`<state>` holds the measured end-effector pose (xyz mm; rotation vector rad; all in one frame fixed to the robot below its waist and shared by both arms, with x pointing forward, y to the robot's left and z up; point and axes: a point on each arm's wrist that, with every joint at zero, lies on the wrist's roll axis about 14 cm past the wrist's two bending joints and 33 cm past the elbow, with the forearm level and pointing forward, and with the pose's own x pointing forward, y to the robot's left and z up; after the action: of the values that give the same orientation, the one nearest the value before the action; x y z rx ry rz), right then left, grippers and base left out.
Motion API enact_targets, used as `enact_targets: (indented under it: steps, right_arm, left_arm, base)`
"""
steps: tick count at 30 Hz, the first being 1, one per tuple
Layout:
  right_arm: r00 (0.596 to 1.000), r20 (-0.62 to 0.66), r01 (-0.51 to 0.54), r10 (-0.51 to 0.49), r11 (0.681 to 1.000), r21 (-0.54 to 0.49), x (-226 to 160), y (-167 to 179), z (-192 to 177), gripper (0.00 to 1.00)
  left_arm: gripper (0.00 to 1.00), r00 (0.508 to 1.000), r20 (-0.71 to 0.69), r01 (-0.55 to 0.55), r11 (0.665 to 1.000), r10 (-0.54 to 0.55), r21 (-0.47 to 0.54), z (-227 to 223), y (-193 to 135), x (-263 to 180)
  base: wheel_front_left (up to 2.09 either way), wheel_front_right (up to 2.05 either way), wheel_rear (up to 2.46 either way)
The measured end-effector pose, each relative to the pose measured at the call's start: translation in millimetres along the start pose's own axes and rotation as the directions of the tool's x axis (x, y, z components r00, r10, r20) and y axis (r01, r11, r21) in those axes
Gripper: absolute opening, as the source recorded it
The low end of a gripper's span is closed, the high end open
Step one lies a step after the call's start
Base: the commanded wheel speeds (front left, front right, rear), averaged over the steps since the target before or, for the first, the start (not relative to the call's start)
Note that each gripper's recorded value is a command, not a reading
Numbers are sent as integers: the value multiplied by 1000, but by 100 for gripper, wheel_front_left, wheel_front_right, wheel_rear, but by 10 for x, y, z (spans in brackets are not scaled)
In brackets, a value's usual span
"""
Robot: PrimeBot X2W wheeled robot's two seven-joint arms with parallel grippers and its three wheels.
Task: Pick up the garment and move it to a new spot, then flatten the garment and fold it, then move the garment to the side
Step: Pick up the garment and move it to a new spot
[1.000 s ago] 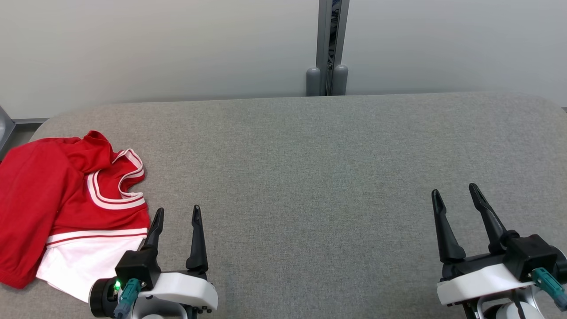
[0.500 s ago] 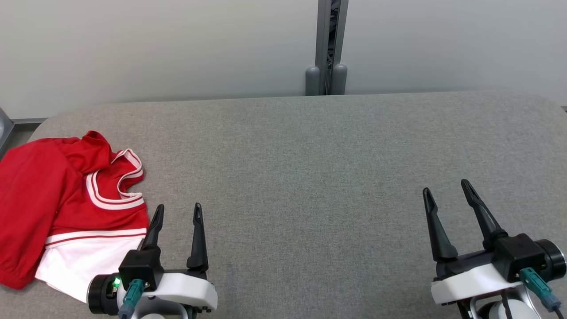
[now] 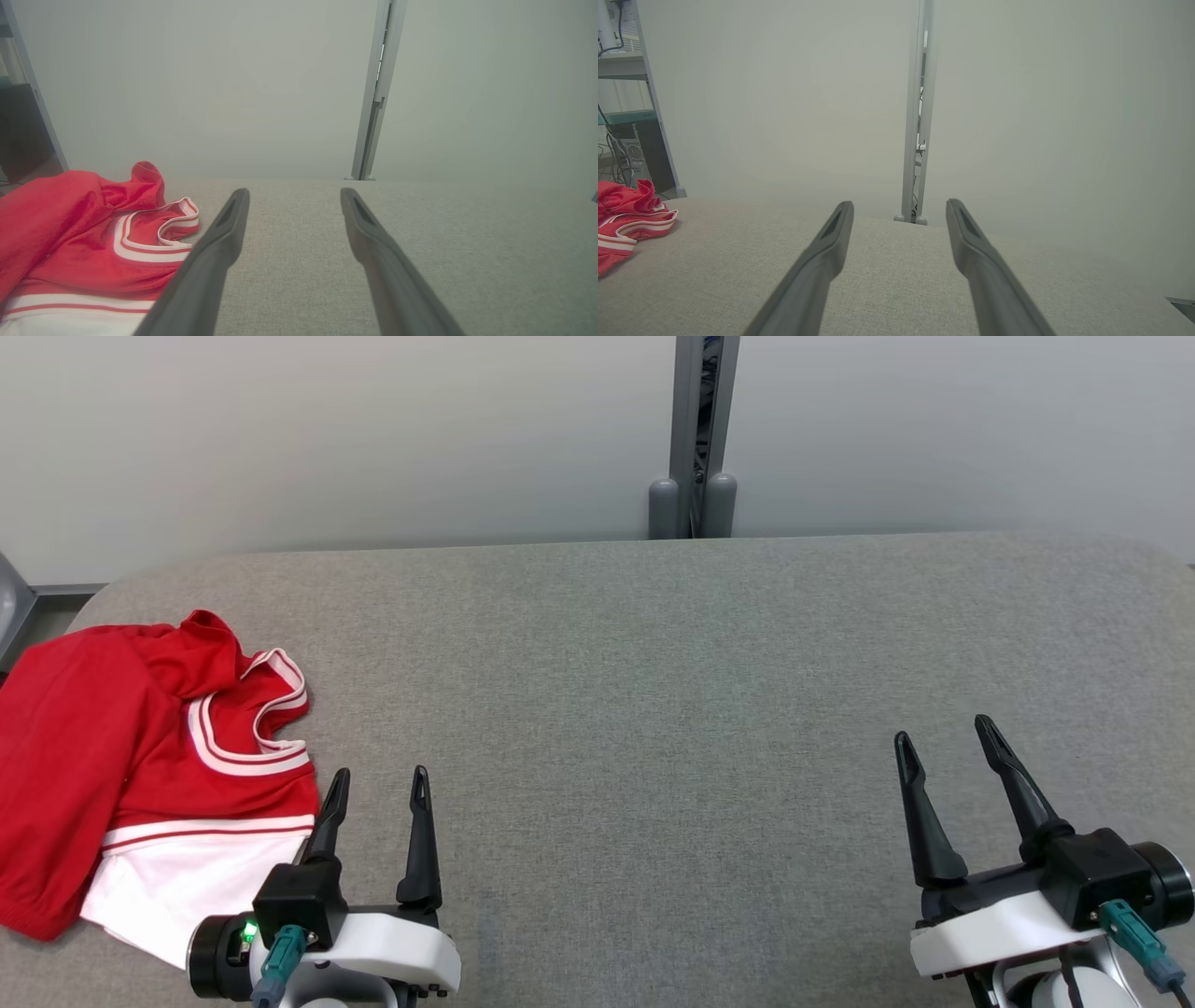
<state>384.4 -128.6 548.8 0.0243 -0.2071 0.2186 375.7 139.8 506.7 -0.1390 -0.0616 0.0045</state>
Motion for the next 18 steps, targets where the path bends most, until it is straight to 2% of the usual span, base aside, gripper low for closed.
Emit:
enact_targets:
  steps: [9, 18]
  right_arm:
    - [998, -3, -67, 67, 998, 19, 107, 222, -41, 100]
    - [977, -7, -213, 214, 975, 60, 263, 729, -110, 100]
  left_arm:
    - [100, 999, 2, -50, 999, 50, 5, 14, 166, -93]
    - [100, 983, 30, -184, 983, 183, 16, 115, 590, -342]
  base:
    - [0, 0, 0]
    - [0, 0, 0]
